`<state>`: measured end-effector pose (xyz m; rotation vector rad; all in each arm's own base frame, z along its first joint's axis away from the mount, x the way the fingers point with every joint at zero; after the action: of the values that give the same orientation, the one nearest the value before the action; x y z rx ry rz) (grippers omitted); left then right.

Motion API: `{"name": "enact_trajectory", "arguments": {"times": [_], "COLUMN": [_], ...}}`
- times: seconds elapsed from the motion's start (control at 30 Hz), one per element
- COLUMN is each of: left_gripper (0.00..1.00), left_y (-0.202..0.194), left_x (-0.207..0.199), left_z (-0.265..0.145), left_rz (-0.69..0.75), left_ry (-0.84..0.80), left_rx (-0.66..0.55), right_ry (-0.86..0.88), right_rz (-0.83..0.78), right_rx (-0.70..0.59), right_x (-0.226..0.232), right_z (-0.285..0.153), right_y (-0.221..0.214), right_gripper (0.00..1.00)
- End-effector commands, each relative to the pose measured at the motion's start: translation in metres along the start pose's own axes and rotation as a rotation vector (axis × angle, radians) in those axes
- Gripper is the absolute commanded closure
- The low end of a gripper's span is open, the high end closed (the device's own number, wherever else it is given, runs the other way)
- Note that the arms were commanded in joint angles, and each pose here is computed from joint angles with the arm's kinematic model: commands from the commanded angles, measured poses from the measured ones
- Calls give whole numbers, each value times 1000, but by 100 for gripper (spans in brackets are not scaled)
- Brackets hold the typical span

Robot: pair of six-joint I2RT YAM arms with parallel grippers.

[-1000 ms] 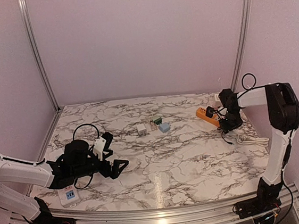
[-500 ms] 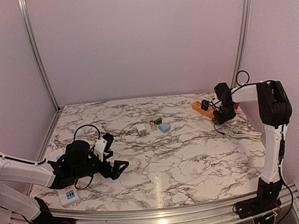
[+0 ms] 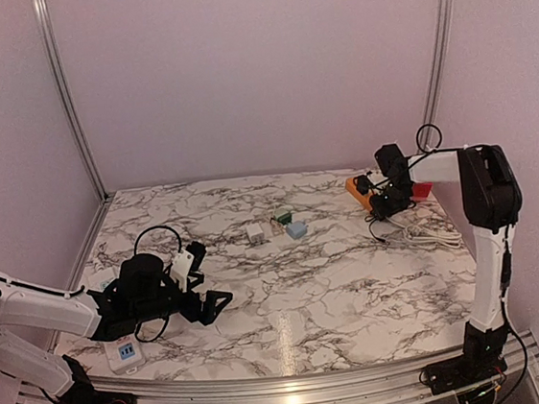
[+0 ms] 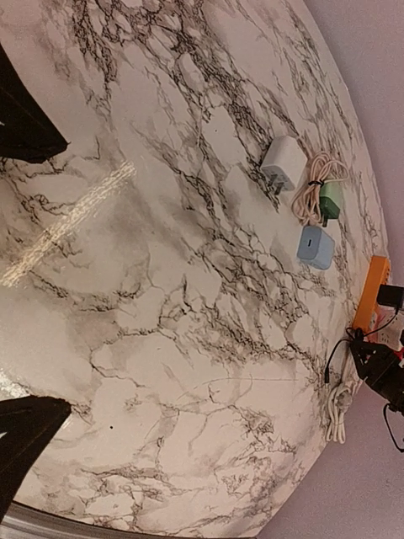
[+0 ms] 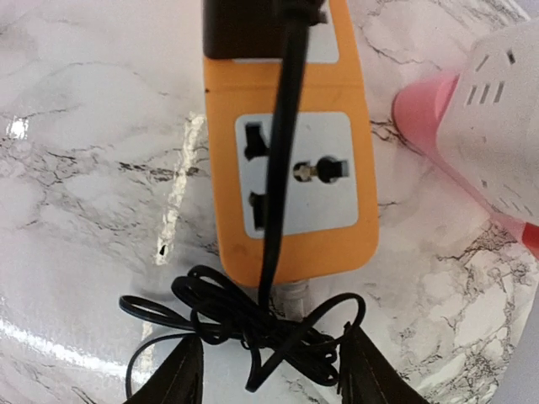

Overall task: Insert the plug
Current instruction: Move the socket to the corner of the board, then move the socket to the center of the board.

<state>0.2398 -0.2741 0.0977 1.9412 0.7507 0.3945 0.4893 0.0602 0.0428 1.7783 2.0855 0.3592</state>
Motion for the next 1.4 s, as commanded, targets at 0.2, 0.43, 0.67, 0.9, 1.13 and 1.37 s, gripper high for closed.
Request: {"name": "enact_trajectory", "arguments": {"times": [0.2, 0.43, 0.67, 0.9, 1.13, 1.37], "left_gripper": [1, 1, 1, 1, 1, 1], "left_y": [15, 14, 11, 20, 25, 5], "left_x": [4, 5, 8, 36, 91, 130], "left_z": [1, 2, 4, -15, -51, -99], "left_rz": [-1, -1, 0, -37, -162, -355], "left_ry": [16, 21, 41, 219, 602, 992], "left_rx": [-44, -39, -33, -87, -41, 84], "right_ry": [-63, -154, -147, 40, -97, 56], "right_rz": [7, -85, -66, 0, 2, 68], "right_rx": [-173, -394, -630, -783, -941, -973], "right_x": [-3, 19, 41, 53, 47, 58], "right_z": [-80, -175, -259, -305, -345, -336], "right_y": [31, 52, 44, 33, 20, 2], "right_gripper": [46, 2, 1, 2, 2, 2]}}
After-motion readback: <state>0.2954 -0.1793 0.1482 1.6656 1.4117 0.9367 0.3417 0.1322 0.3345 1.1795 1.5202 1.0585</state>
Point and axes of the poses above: each gripper's point midway between its finger pads, its own z axis out along the fingers, its own x axis along the line the jaws close on, y = z × x, the point moved 1 cm from there along -z, back along the fingers, and after that the axes turned 7 degrees about z, right-handed, at the moved point
